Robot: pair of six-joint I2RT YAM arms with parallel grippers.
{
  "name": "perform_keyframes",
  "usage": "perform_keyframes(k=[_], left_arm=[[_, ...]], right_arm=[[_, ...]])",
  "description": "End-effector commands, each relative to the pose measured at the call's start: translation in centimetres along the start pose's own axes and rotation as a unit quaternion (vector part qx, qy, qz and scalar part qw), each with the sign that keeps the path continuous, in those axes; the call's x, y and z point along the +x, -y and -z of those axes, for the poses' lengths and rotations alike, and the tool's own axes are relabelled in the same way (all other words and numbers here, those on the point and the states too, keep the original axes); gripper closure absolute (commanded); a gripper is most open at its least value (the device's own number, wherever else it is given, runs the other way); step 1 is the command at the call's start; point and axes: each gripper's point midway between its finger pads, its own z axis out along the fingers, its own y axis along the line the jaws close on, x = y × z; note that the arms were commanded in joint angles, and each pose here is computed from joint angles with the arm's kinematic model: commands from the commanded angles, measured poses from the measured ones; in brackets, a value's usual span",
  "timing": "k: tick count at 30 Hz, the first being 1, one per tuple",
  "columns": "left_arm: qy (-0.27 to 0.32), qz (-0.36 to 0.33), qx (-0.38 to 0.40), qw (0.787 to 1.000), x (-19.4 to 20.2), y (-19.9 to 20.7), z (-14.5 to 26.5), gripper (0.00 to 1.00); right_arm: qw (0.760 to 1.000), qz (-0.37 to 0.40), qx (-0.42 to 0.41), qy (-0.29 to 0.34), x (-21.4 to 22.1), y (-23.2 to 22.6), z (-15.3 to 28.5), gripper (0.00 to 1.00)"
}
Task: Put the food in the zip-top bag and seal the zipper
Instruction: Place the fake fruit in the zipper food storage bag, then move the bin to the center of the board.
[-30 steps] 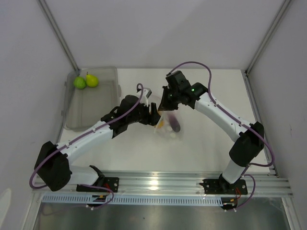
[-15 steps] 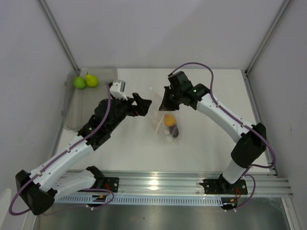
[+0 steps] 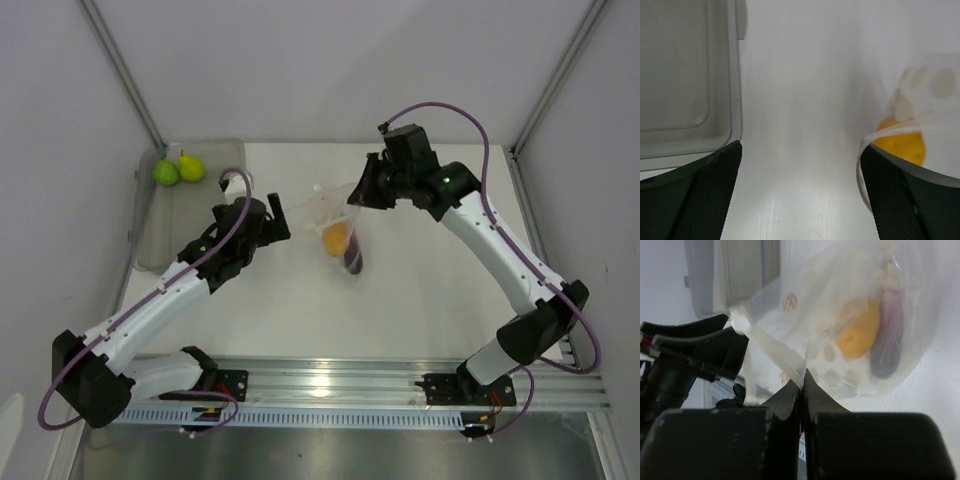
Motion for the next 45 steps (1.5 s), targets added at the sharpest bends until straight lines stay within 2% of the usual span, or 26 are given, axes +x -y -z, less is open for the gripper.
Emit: perform_keyframes(k=[1, 2, 3, 5, 7, 11, 14, 16, 17, 18, 19, 20, 22, 27, 29, 33, 36, 38, 39, 40, 42, 43, 45], left_arm=[[0.015, -0.008, -0.115, 0.993, -1.3, -4.1, -0.6, 0.0], [0.013, -0.011, -0.119, 0.993, -1.5, -4.4, -1.0, 0.02], [0.005, -0.021, -0.108, 0.994, -1.6, -4.6, -1.7, 0.11], [-0.02, -0.036, -0.084, 0.996, -1.1, -4.5, -2.9, 0.18], [-0.047, -0.058, -0.05, 0.996, -0.5, -4.3, -4.4, 0.18], [-0.068, -0.079, -0.091, 0.99, 0.0, -6.1, -6.1, 0.16], [-0.085, -0.047, -0.119, 0.988, 0.0, -7.6, -6.7, 0.16], [-0.086, -0.05, -0.068, 0.993, 0.7, -6.5, -6.4, 0.16], [-0.042, -0.045, -0.026, 0.998, -0.6, -5.3, -5.7, 0.16], [-0.02, -0.041, 0.003, 0.999, -1.3, -4.4, -5.2, 0.15], [-0.03, -0.043, 0.044, 0.998, 0.5, -3.7, -4.8, 0.14], [0.005, -0.039, 0.084, 0.996, -1.1, -2.2, -4.3, 0.14], [0.04, -0.045, 0.153, 0.986, -2.5, -0.1, -2.2, 0.14], [0.051, -0.053, 0.257, 0.964, -2.2, 3.1, 0.3, 0.14], [0.07, -0.052, 0.303, 0.949, -2.8, 4.4, 2.1, 0.08], [0.076, -0.062, 0.413, 0.905, -2.4, 7.2, 5.6, 0.04], [0.087, -0.066, 0.446, 0.888, -2.9, 8.0, 7.2, 0.02], [0.091, -0.053, 0.414, 0.904, -3.9, 7.4, 6.9, 0.02], [0.084, -0.04, 0.379, 0.921, -3.9, 6.5, 5.9, 0.02], [0.084, -0.022, 0.305, 0.948, -5.1, 4.6, 4.6, 0.03], [0.054, -0.029, 0.223, 0.973, -4.0, 2.1, 2.2, 0.06], [0.048, -0.031, 0.161, 0.985, -3.9, 0.2, 0.9, 0.11], [0.012, -0.041, 0.093, 0.995, -3.6, -1.6, -0.6, 0.21]], right_arm=[[1.0, 0.007, -0.004, 0.029, -1.3, 0.5, 3.2, 1.0], [0.999, 0.004, -0.009, 0.032, -1.4, 0.5, 3.1, 1.0], [0.999, 0.003, -0.015, 0.032, -1.2, 0.5, 3.4, 1.0], [1.0, -0.001, -0.012, 0.028, -0.8, 1.1, 3.1, 1.0], [1.0, -0.004, -0.01, 0.027, -0.6, 1.6, 3.1, 1.0], [1.0, -0.004, -0.013, 0.026, -0.5, 1.8, 3.1, 1.0], [0.999, -0.003, -0.021, 0.031, -0.6, 1.9, 3.4, 1.0], [0.999, 0.001, -0.028, 0.032, -0.6, 1.7, 3.7, 1.0], [0.999, -0.001, -0.027, 0.031, -0.6, 1.9, 3.7, 1.0], [0.999, 0.0, -0.026, 0.029, -0.4, 2.0, 3.6, 1.0], [0.999, -0.001, -0.024, 0.029, -0.4, 2.1, 3.4, 1.0], [0.999, -0.003, -0.022, 0.027, -0.5, 2.3, 3.0, 1.0], [0.999, -0.007, -0.021, 0.025, -0.4, 2.5, 2.3, 1.0], [1.0, -0.017, -0.001, 0.015, -0.3, 3.5, -0.2, 1.0], [1.0, -0.017, 0.009, 0.018, -0.7, 3.8, -0.9, 1.0], [1.0, -0.015, 0.025, 0.001, -0.6, 4.5, -2.8, 1.0], [0.999, -0.014, 0.03, -0.002, -0.5, 4.7, -3.4, 1.0], [0.999, -0.011, 0.034, 0.0, -0.5, 4.8, -3.2, 1.0], [0.999, -0.008, 0.038, 0.002, -0.5, 4.9, -3.0, 1.0], [0.999, -0.007, 0.041, 0.005, -0.5, 5.0, -2.4, 1.0], [0.999, -0.005, 0.049, 0.007, -0.5, 5.4, -1.7, 1.0], [0.999, -0.006, 0.047, 0.008, -0.4, 5.4, -1.4, 1.0], [0.999, -0.005, 0.041, 0.014, -0.3, 5.3, -0.3, 1.0]])
